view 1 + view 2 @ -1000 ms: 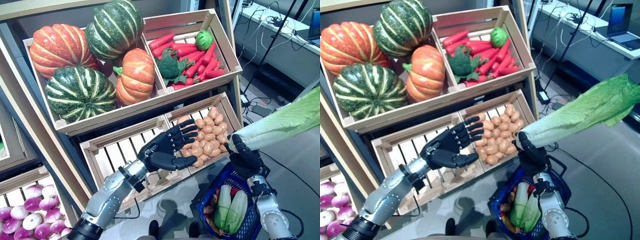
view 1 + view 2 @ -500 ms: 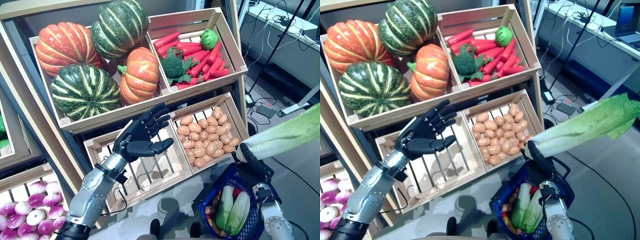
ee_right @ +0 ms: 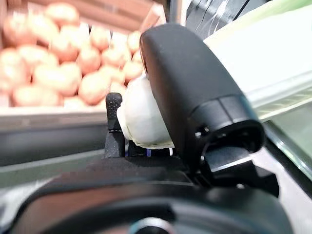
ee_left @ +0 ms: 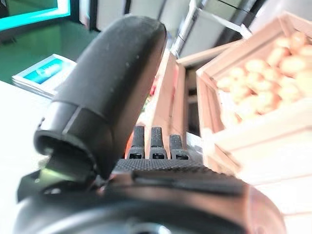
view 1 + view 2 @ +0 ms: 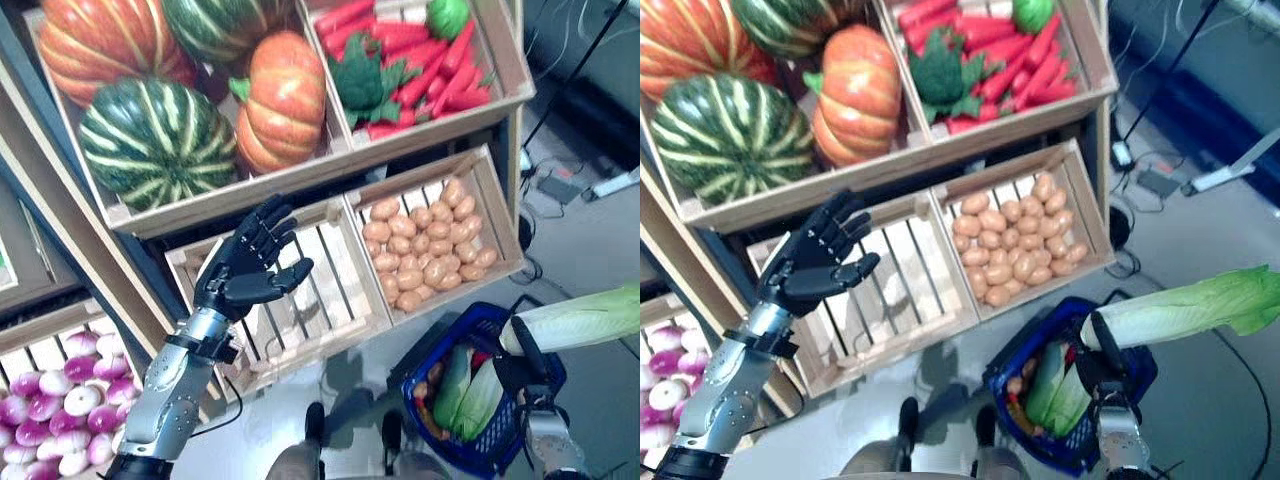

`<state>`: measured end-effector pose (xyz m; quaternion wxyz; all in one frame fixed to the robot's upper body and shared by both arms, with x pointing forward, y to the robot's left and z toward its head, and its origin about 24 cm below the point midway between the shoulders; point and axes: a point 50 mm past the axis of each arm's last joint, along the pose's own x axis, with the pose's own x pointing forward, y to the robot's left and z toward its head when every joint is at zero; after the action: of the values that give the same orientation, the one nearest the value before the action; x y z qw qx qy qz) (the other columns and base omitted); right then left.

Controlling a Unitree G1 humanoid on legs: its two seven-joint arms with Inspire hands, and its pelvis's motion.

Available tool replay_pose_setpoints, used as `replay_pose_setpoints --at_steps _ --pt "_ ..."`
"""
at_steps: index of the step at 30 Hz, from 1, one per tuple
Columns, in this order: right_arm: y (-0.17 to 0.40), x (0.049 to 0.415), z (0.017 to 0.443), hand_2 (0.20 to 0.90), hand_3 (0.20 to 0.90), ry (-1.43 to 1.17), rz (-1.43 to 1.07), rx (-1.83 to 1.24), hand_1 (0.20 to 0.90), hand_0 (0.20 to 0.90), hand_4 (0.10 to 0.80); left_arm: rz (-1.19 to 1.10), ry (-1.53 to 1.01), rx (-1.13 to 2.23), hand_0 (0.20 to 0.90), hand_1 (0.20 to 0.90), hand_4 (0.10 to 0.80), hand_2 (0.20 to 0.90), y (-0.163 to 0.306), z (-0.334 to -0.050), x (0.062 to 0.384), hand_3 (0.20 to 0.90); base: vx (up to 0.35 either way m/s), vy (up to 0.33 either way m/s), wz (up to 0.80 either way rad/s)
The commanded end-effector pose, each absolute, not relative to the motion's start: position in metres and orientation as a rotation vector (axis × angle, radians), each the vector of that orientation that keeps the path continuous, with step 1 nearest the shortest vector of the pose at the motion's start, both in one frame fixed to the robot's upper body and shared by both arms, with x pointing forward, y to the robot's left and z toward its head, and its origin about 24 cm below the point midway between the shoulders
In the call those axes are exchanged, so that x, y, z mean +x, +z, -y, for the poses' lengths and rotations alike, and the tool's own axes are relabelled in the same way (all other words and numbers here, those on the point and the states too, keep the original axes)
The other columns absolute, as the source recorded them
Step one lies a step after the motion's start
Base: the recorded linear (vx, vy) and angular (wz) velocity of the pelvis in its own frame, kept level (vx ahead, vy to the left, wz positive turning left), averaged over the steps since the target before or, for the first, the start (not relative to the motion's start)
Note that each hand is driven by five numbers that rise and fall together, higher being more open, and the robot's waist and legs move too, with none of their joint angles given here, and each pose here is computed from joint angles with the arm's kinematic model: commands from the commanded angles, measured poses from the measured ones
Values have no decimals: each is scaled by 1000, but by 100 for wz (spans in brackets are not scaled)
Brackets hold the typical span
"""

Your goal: Put vegetables into the basket

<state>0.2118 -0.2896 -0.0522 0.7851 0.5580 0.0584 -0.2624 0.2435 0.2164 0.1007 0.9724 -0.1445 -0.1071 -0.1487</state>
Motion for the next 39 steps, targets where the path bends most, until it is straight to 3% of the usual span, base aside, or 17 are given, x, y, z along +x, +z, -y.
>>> replay_pose_setpoints --at_steps 1,17,32,39 --pt "12 255 319 300 300 -527 225 1229 300 300 400 588 -345 -271 900 900 800 900 166 -216 256 900 -314 -19 13" --pt "45 297 323 300 300 -574 282 1213 300 300 400 744 -414 -246 900 900 800 900 203 -174 278 900 -181 -17 6" --pt "3 288 299 300 300 -566 82 1232 300 300 400 749 -436 -277 900 900 800 900 203 -163 277 900 -12 -28 -2" --pt "-18 290 281 300 300 -562 -163 1251 300 300 400 730 -479 -255 900 900 800 900 205 -151 278 900 32 -78 2"
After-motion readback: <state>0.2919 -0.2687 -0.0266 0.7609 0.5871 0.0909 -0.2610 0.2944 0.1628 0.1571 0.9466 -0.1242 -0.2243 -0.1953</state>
